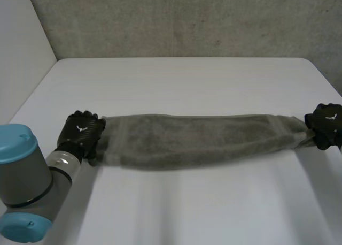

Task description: Fold the towel.

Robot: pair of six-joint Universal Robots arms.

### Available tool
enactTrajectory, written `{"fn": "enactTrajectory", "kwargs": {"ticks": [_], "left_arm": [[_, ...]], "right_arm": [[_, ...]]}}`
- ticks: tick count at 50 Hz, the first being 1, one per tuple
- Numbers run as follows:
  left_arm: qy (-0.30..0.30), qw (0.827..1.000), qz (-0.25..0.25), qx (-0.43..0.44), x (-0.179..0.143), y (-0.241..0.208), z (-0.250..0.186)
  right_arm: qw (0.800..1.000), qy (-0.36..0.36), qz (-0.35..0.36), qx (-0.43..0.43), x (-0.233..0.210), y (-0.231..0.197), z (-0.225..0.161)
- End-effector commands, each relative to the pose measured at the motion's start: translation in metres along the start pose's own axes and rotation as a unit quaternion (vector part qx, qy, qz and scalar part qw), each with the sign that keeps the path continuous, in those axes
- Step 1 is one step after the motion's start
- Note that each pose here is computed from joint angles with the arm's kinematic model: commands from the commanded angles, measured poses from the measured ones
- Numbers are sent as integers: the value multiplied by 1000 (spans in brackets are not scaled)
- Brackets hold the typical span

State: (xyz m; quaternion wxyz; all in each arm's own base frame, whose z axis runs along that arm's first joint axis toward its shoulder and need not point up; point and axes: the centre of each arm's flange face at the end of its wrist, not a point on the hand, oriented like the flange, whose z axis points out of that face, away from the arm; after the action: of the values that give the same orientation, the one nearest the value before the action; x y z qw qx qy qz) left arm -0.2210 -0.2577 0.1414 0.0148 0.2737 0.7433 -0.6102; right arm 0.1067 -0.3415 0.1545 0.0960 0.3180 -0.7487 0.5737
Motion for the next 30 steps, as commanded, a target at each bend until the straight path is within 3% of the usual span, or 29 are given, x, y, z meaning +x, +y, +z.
{"fn": "enactTrajectory", "kwargs": {"ticks": [1, 9, 17, 23, 25, 28, 30], "left_arm": [[-14, 1000, -4, 7, -12, -12, -10], [-31, 999, -31, 31, -25, -26, -13], [-40, 995, -75, 60, -34, -41, -9], [-43, 992, -89, 77, -37, -51, -5], [-45, 992, -92, 79, -38, -52, -5], [-47, 990, -101, 84, -40, -55, -4], [-48, 990, -106, 85, -41, -55, -3]], "right_arm": [[1000, 17, -15, 20, 31, 2, 4], [996, 38, -73, 39, 56, -14, 9], [992, 33, -74, 92, 55, -74, 4], [982, -9, -72, 172, -5, -141, -11], [972, -49, -86, 213, -55, -173, -25], [966, -72, -92, 229, -82, -185, -32], [954, -119, -103, 257, -137, -200, -44]]}}
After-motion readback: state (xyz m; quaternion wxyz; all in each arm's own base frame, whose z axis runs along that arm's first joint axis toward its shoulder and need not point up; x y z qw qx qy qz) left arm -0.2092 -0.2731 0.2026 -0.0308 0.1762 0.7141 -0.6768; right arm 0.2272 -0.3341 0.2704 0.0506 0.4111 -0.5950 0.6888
